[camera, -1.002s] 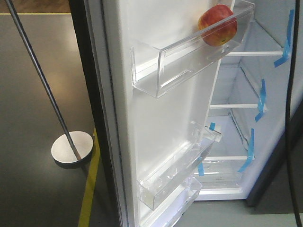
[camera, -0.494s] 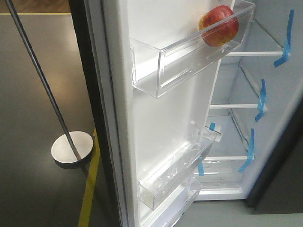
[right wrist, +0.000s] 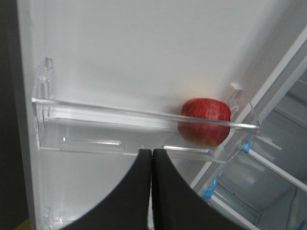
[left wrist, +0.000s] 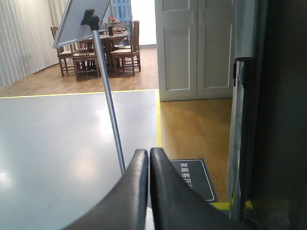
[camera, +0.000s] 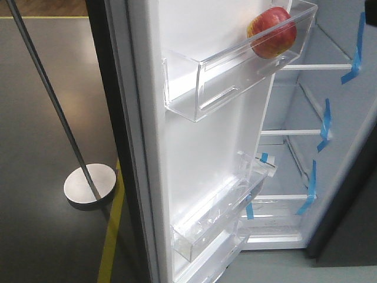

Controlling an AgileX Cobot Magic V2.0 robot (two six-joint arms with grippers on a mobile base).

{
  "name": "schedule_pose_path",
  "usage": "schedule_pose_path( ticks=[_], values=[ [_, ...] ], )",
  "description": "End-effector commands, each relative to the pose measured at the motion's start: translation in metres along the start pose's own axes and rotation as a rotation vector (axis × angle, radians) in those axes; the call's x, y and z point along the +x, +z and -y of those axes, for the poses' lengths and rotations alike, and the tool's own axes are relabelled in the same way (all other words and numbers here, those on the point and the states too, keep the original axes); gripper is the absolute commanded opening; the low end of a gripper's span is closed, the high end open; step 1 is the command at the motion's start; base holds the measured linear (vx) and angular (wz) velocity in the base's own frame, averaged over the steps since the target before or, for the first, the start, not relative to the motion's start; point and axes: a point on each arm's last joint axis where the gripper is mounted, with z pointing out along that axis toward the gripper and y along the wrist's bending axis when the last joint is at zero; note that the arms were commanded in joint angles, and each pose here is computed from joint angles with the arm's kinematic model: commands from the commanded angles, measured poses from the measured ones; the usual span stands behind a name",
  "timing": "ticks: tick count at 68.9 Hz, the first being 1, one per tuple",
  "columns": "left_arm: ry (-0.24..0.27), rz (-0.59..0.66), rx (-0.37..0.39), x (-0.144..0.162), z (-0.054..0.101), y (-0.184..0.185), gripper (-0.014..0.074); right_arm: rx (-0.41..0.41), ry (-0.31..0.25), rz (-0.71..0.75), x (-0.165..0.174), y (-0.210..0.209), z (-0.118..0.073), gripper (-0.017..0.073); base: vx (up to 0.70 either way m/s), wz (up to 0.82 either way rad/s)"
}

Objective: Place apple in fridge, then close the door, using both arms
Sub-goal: 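Withdraw the open right gripper up and away from the door bin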

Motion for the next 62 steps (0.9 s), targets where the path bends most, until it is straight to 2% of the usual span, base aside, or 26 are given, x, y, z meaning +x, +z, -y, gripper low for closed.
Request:
schedule_pose_path(
  ticks=[1,18,29,46,58,62],
  values=[
    [-0.018,0.107,0.011,-0.014,0.001,-0.003,-0.0008,0.047,0.032,0.082,0.01,-0.009,-0.006,-0.0006,0.0,0.0],
    [-0.018,0.107,0.011,-0.014,0.001,-0.003,-0.0008,0.06,0.117,0.039,0.076,-0.017,-0.031,-0.0006,0.0,0.0],
    [-0.018,0.107,0.011,-0.014,0.001,-0.003,-0.0008,0.069,0.137,0.021,0.117,-0.02,-0.047,-0.0006,0.0,0.0],
    [-0.018,0.107,0.011,-0.014,0.001,-0.003,-0.0008,0.087,0.222,0.038,0.155,-0.027,-0.063,-0.0004,0.0,0.0],
    [-0.019,0.111,0.011,-0.014,0.001,-0.003,-0.0008,0.086,0.246,0.032,0.176,-0.029,-0.072,-0.0004,0.0,0.0],
    [-0.044,0.115,0.013,-0.015,0.001,-0.003,-0.0008,0.076,0.255,0.014,0.183,-0.028,-0.074,-0.0004,0.0,0.0]
  ],
)
